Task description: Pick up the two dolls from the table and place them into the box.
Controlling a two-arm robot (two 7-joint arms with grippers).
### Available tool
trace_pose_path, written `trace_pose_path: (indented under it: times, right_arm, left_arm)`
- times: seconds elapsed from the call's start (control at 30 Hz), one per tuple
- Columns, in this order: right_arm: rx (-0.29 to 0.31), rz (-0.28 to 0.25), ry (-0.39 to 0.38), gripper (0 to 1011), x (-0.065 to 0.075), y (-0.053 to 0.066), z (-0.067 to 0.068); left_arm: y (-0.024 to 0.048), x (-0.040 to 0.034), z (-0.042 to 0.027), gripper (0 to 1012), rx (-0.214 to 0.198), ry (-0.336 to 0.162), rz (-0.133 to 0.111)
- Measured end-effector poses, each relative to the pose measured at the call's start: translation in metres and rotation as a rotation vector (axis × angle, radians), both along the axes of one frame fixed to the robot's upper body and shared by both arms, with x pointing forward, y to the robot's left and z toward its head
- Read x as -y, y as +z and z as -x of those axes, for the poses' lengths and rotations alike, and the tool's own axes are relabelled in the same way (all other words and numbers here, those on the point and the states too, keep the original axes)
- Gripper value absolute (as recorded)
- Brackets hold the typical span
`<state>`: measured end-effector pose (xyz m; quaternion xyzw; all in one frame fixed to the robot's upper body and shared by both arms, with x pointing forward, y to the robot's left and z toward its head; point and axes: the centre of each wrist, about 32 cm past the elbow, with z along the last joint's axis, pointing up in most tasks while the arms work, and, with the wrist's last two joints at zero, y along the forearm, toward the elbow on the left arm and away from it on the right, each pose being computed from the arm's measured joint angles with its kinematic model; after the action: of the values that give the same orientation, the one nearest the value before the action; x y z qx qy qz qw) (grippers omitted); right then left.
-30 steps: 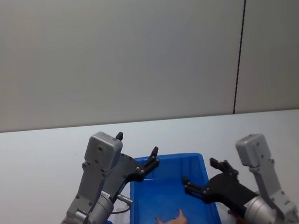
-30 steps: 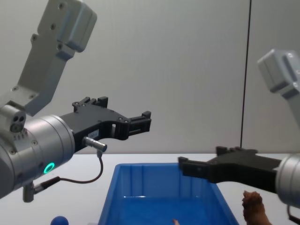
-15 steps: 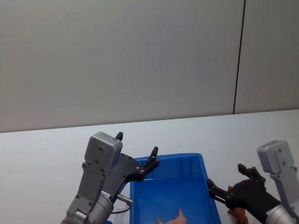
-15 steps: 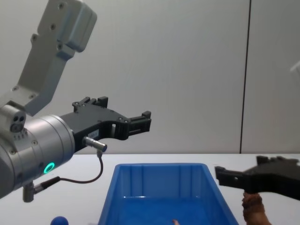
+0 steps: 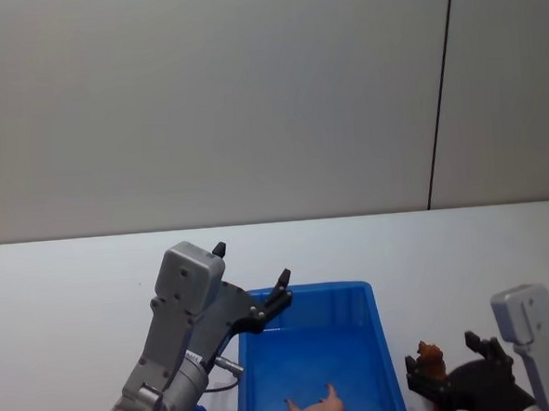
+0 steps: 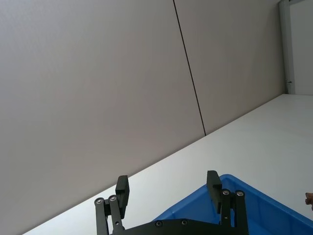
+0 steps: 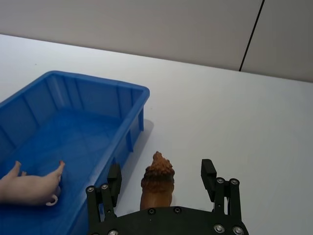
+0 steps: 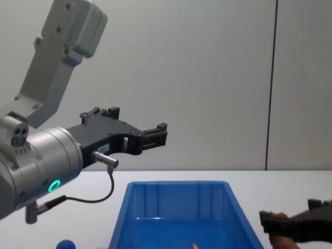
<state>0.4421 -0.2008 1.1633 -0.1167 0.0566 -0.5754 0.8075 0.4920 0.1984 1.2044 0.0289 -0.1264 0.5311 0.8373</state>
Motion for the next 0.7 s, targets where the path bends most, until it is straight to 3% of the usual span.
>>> trace_pose_path:
  times: [0.5, 0.7]
  right_arm:
    - [-0.077, 0.000, -0.009, 1000, -0.002, -0.014, 0.010]
    - [-0.114, -0.006, -0.007, 879, -0.003, -0.019, 0.012]
  left_arm:
    - [0.0000, 0.0000, 0.0000, 1001, 0.000, 0.000, 0.000]
    - [0.0000, 0.0000, 0.0000, 1001, 0.000, 0.000, 0.000]
